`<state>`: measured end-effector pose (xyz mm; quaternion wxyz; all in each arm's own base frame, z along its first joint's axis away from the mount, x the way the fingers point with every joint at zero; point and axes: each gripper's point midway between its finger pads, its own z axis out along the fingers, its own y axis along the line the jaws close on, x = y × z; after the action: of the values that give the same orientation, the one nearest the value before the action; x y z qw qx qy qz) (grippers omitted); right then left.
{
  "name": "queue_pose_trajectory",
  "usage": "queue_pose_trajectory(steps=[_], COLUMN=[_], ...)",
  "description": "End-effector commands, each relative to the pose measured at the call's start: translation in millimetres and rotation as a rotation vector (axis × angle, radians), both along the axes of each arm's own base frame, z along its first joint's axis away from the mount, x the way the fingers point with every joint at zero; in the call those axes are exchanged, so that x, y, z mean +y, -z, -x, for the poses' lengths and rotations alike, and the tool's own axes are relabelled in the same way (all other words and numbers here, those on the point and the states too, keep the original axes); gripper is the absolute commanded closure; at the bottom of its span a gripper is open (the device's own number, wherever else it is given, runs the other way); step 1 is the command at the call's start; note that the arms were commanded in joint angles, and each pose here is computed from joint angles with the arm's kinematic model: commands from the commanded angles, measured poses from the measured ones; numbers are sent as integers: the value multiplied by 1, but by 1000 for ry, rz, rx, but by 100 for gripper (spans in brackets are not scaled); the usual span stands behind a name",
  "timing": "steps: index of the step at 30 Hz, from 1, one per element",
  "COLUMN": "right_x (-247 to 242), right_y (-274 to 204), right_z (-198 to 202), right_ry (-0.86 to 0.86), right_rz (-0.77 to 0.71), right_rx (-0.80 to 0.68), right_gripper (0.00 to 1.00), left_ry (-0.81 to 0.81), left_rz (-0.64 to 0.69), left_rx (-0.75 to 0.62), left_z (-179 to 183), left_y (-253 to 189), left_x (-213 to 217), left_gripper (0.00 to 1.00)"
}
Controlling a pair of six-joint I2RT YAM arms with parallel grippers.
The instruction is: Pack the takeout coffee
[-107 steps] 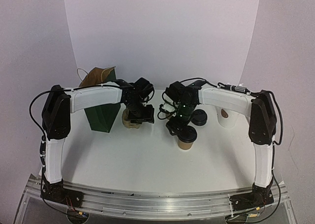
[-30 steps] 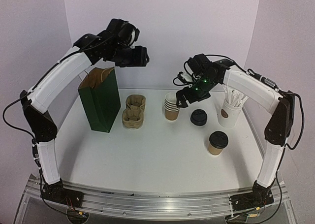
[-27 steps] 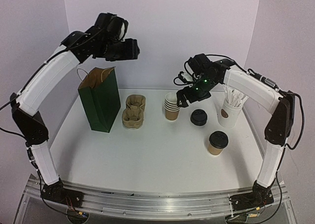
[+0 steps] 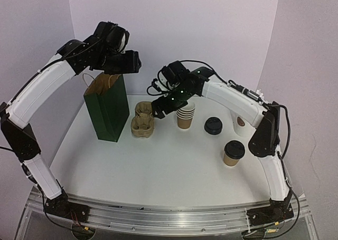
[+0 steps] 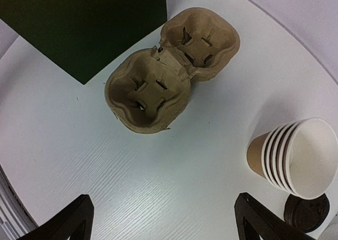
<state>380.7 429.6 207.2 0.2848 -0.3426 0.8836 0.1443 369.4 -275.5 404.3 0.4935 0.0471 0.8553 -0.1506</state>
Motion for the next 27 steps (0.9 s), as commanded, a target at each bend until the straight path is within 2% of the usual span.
queue_pose_trajectory(steps=[1, 5, 9, 17, 22, 27], right_x=[20, 23, 3, -94, -134, -145], right_y=[4, -13, -45, -43, -65, -76], right_z=[-10, -18, -6, 44, 68, 69], right_ry=[-109, -71, -71, -29, 35, 73], right_rz=[36, 0, -5, 175, 163, 160], right_rx=[-101, -145, -193, -223, -259, -279], right_gripper=[10, 12, 13, 13, 12, 11], left_ry=[1, 65, 72, 23, -140, -294], left_rz=[42, 45, 22, -30, -159, -111], left_rx=[12, 87, 180, 301, 418, 524], left_z=[6, 10, 11, -1, -16, -24], left_y=[-14, 3, 36, 85, 131, 174], left_x=[6, -8, -16, -27, -15, -21], left_gripper=[38, 38, 43, 43, 44, 45])
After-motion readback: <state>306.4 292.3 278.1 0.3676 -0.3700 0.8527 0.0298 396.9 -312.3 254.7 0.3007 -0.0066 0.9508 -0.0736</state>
